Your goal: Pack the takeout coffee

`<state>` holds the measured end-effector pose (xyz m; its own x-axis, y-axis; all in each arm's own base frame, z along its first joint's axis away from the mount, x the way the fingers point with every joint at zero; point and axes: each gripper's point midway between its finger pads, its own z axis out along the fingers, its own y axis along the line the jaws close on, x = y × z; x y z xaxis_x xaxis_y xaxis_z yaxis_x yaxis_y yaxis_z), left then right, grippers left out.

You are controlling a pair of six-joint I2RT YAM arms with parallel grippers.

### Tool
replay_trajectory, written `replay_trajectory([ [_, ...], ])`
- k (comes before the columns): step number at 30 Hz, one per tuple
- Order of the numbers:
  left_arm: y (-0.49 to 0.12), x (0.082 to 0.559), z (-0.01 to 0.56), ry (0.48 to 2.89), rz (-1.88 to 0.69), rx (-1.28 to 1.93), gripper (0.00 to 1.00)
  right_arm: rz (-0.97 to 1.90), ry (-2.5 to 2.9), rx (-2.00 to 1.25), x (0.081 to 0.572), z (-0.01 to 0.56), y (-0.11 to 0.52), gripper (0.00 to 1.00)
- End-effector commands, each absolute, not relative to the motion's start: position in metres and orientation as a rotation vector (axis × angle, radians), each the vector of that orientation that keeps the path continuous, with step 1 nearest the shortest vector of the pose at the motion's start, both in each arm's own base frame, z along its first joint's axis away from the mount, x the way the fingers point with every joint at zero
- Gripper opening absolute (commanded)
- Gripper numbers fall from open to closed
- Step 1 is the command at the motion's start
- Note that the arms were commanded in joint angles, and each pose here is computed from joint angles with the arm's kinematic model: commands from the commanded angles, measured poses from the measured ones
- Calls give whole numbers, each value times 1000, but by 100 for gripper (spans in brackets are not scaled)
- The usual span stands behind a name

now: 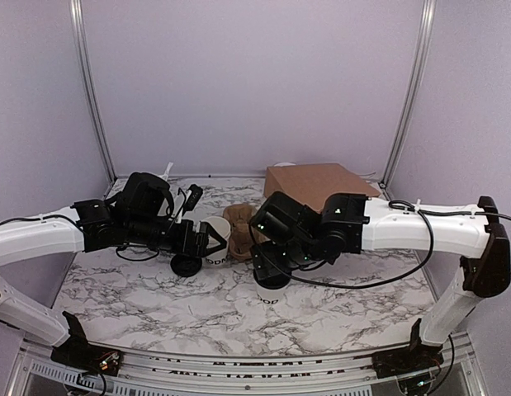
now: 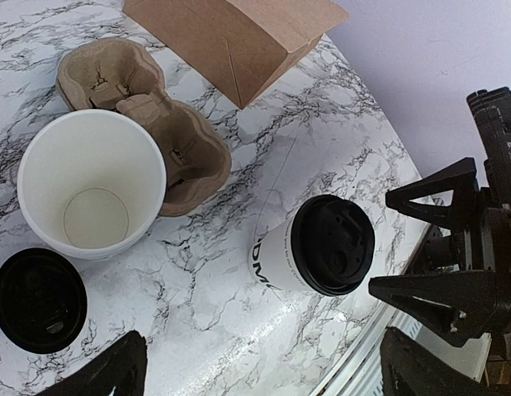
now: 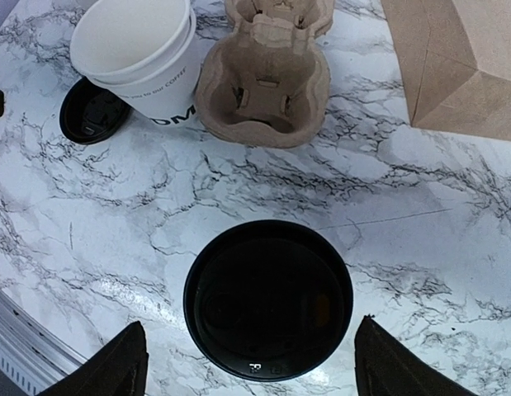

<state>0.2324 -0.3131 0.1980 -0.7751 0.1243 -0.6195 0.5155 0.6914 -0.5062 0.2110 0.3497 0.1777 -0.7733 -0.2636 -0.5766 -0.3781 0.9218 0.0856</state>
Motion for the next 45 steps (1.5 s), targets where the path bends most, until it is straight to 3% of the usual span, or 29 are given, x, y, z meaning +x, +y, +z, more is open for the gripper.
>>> replay_trajectory([
  [1, -310, 232, 191, 2369, -914, 503, 99, 294, 2506, -411, 215, 174, 349, 83],
  [25, -308, 231, 185, 2383, -909, 501, 99, 251, 2533, -399, 224, 157, 354, 77],
  [34, -308, 232, 183, 2388, -907, 501, 99, 237, 2506, -375, 225, 169, 348, 78],
  [45, -310, 231, 179, 2400, -911, 505, 99, 253, 2553, -391, 225, 144, 348, 79],
])
